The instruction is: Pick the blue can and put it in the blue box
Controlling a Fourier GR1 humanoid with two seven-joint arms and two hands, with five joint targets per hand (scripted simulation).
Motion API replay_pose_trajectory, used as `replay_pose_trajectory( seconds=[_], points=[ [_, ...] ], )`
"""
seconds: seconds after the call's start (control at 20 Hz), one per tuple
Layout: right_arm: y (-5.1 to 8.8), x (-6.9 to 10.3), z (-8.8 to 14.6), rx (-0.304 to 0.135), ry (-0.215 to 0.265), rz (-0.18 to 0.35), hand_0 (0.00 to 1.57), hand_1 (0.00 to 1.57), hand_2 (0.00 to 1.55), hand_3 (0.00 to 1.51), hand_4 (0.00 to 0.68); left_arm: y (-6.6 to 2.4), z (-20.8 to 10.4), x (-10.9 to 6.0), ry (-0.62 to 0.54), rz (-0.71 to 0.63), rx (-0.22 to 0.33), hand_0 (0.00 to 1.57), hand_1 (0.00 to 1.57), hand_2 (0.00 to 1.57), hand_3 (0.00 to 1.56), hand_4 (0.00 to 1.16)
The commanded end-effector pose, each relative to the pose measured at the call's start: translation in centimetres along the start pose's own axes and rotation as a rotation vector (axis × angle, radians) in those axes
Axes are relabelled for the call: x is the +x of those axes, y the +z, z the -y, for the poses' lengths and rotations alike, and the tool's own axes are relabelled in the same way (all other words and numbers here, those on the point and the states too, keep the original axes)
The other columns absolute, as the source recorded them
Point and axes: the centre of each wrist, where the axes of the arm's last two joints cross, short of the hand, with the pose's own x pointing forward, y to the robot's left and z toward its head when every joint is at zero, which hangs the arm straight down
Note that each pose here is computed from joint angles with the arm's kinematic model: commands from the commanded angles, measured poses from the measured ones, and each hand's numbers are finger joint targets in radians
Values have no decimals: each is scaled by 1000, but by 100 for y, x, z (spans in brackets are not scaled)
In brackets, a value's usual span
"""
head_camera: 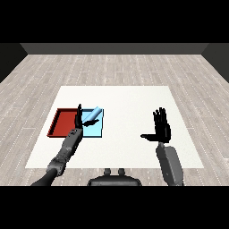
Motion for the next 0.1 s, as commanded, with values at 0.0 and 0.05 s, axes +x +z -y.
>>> replay_pose_trajectory(
  seconds=[0.0, 0.05],
  points=[
    [108, -18, 45, -4, 29, -31, 0, 0, 0, 0, 0, 131, 30, 120, 183, 205, -61, 0, 0, 0, 0, 0],
    [66, 32, 48, 25, 29, -20, 0, 0, 0, 0, 0, 303, -13, 41, 201, 199, -50, 0, 0, 0, 0, 0]
  ],
)
